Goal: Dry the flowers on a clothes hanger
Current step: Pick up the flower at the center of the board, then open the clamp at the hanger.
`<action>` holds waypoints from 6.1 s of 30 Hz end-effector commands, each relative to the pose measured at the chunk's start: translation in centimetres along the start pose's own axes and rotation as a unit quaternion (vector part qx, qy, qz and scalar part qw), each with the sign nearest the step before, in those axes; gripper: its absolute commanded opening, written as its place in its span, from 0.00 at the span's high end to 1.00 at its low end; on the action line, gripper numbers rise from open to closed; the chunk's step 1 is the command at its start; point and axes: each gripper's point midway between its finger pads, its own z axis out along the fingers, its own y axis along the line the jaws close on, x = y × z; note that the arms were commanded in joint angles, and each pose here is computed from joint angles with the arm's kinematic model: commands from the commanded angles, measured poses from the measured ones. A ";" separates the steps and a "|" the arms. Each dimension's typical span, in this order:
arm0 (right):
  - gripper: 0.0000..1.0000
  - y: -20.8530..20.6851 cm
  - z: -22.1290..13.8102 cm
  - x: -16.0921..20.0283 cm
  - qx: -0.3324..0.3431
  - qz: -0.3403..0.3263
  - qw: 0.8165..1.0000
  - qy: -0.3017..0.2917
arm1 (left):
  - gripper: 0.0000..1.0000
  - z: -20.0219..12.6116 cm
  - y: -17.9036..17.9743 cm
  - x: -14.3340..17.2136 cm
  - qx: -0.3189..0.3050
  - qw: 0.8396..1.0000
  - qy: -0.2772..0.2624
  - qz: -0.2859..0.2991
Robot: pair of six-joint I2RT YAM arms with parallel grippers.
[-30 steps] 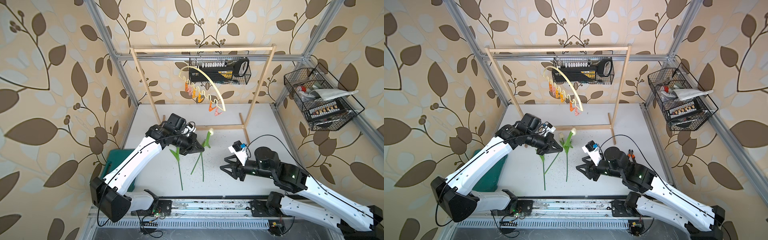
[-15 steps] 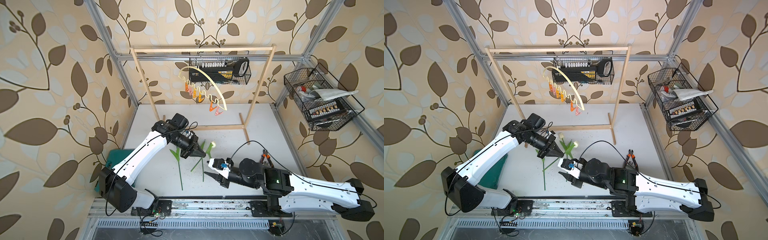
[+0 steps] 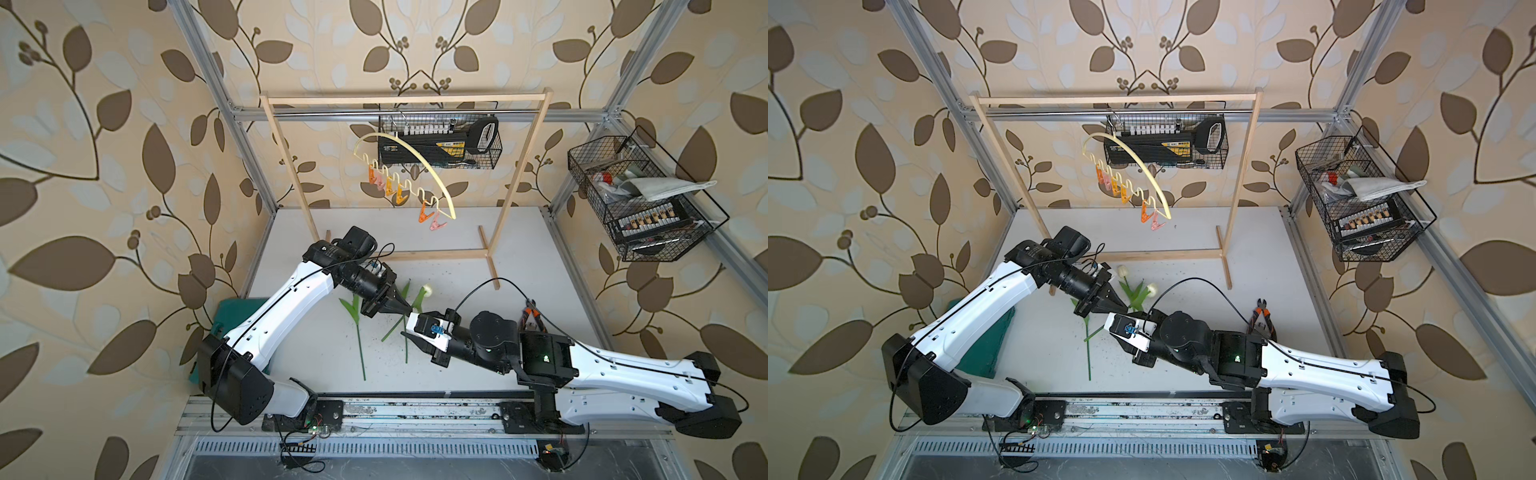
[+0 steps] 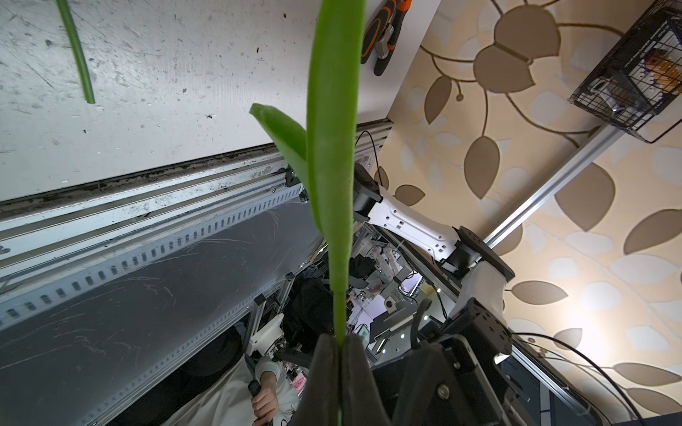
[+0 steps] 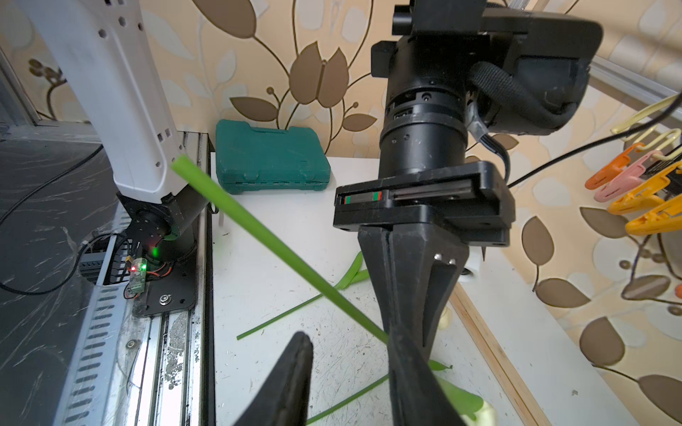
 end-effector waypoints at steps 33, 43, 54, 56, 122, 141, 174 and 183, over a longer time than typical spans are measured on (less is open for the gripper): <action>0.72 -1.4 2.2 -0.5 0.052 -0.030 0.998 0.004 | 1.00 -1.2 -1.2 2.0 0.025 0.999 0.005 0.029; 0.78 -1.8 2.5 -0.6 0.063 -0.031 0.998 0.000 | 1.00 -1.1 -0.9 2.1 0.024 0.999 0.006 0.028; 0.88 -1.7 2.8 -0.8 0.065 -0.031 0.997 -0.003 | 1.00 -1.3 -1.1 2.2 0.026 0.999 0.005 0.032; 0.91 -1.7 2.7 -0.9 0.065 -0.030 0.997 -0.005 | 0.91 -1.5 -1.4 2.3 0.028 0.999 0.001 0.038; 0.95 -17.5 -5.9 13.0 0.173 0.433 0.882 0.068 | 0.29 -5.4 -20.9 -10.7 -0.118 0.599 -0.467 0.639; 0.95 -17.4 -6.3 12.9 0.171 0.433 0.882 0.072 | 0.30 -3.5 -22.2 -10.7 -0.156 0.564 -0.466 0.664; 0.95 -17.2 -6.3 12.5 0.160 0.430 0.886 0.071 | 0.30 -4.6 -21.5 -11.4 -0.103 0.610 -0.447 0.647; 0.95 -17.1 -6.0 12.5 0.154 0.432 0.886 0.073 | 0.30 -4.6 -22.0 -11.3 -0.100 0.607 -0.446 0.650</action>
